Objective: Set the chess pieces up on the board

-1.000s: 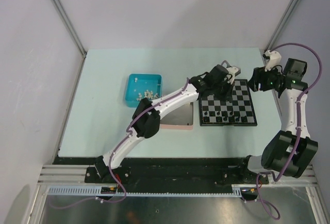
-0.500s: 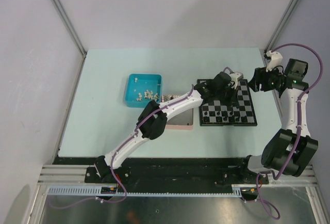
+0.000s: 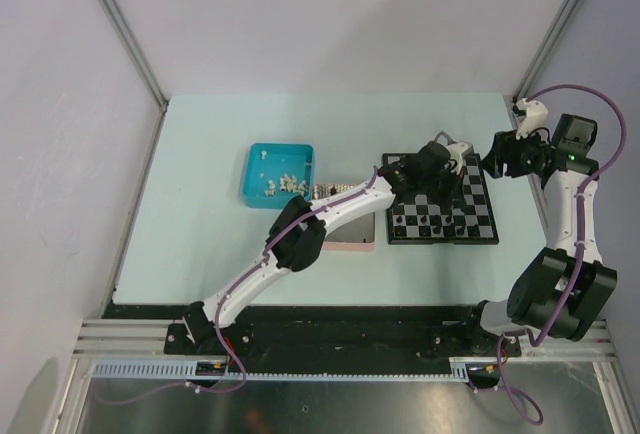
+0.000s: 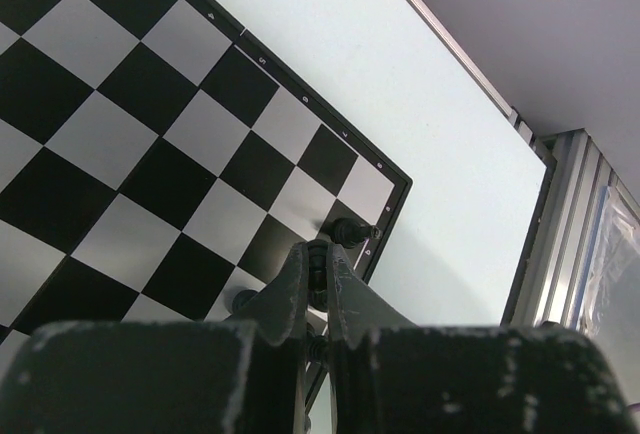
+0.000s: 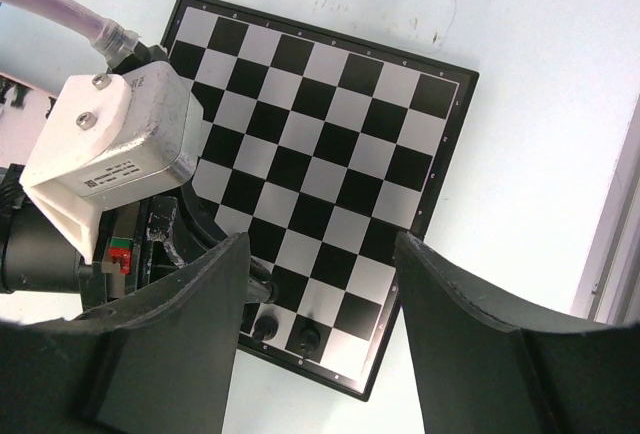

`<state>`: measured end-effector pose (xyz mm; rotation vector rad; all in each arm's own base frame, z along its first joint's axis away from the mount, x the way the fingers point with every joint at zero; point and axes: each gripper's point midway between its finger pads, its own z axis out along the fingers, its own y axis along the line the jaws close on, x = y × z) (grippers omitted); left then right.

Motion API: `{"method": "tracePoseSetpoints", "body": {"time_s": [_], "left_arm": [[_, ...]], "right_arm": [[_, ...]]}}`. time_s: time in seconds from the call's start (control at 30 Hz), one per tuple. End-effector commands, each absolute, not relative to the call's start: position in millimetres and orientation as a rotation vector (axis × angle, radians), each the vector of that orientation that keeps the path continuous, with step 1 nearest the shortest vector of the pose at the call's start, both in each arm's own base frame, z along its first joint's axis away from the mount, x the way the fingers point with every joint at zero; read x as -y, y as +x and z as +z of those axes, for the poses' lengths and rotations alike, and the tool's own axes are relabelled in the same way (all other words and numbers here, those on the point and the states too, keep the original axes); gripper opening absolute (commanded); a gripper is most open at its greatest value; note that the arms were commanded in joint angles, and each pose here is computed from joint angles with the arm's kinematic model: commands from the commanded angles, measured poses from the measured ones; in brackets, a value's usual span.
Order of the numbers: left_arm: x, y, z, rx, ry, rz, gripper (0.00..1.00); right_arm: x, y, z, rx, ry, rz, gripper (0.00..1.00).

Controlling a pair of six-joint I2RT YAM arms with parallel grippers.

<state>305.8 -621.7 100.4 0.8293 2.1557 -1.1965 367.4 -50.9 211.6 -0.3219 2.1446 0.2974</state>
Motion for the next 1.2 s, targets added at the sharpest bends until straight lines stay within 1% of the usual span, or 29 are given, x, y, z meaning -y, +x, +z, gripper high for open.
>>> {"method": "tracePoseSetpoints", "body": {"time_s": [0.0, 0.17, 0.4, 0.47, 0.6, 0.77, 1.1, 1.17], "left_arm": [[633.6, 305.5, 122.6, -2.066, 0.839, -1.228, 0.02], [620.6, 323.1, 130.9, -2.041, 0.820, -1.120, 0.02], [575.1, 362.0, 129.8, -2.057, 0.772, -0.817, 0.01], [562.2, 365.2, 120.0, -2.084, 0.784, -0.740, 0.01], [545.2, 372.6, 122.1, -2.070, 0.801, -0.621, 0.01], [537.9, 377.3, 121.6, -2.068, 0.806, -0.572, 0.02], [533.8, 372.8, 106.4, -2.104, 0.839, -0.559, 0.09], [535.0, 370.6, 102.8, -2.112, 0.842, -0.568, 0.10]], "right_arm": [[51.2, 367.9, 214.0, -2.130, -0.332, 0.305, 0.65], [50.0, 367.3, 214.0, -2.130, -0.334, 0.313, 0.64], [47.1, 367.5, 212.0, -2.130, -0.343, 0.335, 0.65], [46.6, 367.5, 211.0, -2.132, -0.342, 0.341, 0.65], [45.1, 367.4, 212.0, -2.128, -0.346, 0.350, 0.64], [45.1, 367.6, 210.0, -2.132, -0.344, 0.359, 0.65], [39.0, 367.1, 205.8, -2.138, -0.364, 0.390, 0.65], [36.8, 367.1, 205.3, -2.138, -0.371, 0.397, 0.65]]}}
